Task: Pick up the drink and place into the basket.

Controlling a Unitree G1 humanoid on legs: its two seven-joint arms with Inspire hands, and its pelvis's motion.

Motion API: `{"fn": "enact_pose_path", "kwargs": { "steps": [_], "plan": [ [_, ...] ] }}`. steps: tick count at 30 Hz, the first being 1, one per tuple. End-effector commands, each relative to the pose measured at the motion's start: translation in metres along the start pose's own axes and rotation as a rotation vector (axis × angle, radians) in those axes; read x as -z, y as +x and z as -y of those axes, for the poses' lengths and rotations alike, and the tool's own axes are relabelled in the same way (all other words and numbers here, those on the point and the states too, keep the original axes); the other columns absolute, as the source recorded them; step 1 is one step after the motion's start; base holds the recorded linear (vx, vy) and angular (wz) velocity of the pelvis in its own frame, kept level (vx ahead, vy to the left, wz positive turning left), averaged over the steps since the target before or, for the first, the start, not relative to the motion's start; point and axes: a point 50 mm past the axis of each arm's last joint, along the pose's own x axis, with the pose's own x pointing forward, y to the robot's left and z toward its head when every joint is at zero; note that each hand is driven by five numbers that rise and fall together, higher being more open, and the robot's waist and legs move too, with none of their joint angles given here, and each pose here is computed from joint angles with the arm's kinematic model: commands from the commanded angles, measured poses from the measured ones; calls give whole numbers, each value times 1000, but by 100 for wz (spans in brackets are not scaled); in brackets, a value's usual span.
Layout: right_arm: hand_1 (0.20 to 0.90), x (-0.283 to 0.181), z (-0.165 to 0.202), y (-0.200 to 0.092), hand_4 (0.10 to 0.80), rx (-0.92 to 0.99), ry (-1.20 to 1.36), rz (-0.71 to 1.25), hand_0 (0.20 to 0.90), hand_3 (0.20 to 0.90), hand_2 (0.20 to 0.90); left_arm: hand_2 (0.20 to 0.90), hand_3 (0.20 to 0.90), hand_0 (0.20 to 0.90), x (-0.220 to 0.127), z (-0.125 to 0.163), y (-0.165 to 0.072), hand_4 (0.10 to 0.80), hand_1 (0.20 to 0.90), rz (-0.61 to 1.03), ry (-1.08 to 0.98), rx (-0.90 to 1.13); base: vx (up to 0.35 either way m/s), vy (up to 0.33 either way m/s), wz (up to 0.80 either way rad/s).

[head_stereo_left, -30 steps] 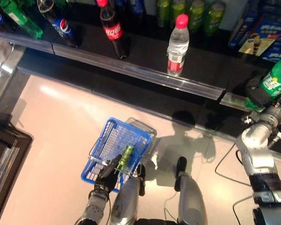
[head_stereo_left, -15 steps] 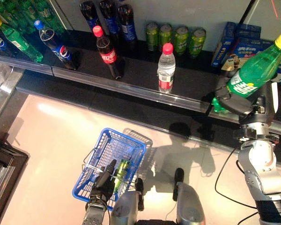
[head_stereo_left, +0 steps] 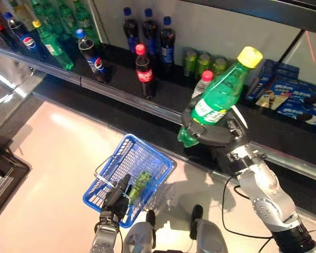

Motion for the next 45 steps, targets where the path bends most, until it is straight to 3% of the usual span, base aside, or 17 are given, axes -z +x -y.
{"fn": "enact_pose_path", "kwargs": {
  "steps": [1,6,11,24,32,41,45],
  "plan": [
    [300,-63,-42,21,100,-212,46,368,300,200,300,300,200,300,-58,54,-4,100,300,164,202,413,-27,13,12],
    [300,-56,-56,32,100,-209,51,342,300,200,300,300,200,300,-55,85,-11,100,300,102,259,596,-30,12,32],
    [300,-41,-66,41,100,-162,49,285,300,200,300,300,200,300,-55,134,-25,100,300,62,289,822,-13,3,32],
    [300,-9,-91,60,100,-69,64,190,300,200,300,300,200,300,-49,210,-65,100,300,-24,286,1297,20,-34,32],
    [300,11,-98,72,100,-30,-10,131,300,200,300,300,200,300,-50,233,-86,100,300,-109,332,1558,39,-7,16],
    [300,39,-91,82,100,57,-122,25,300,200,300,300,200,300,-51,239,-98,100,300,-180,345,1719,75,10,17],
    [300,74,-83,76,100,123,-148,-98,300,200,300,300,200,300,-55,244,-108,100,300,-199,331,1828,110,8,11]
  ]
}}
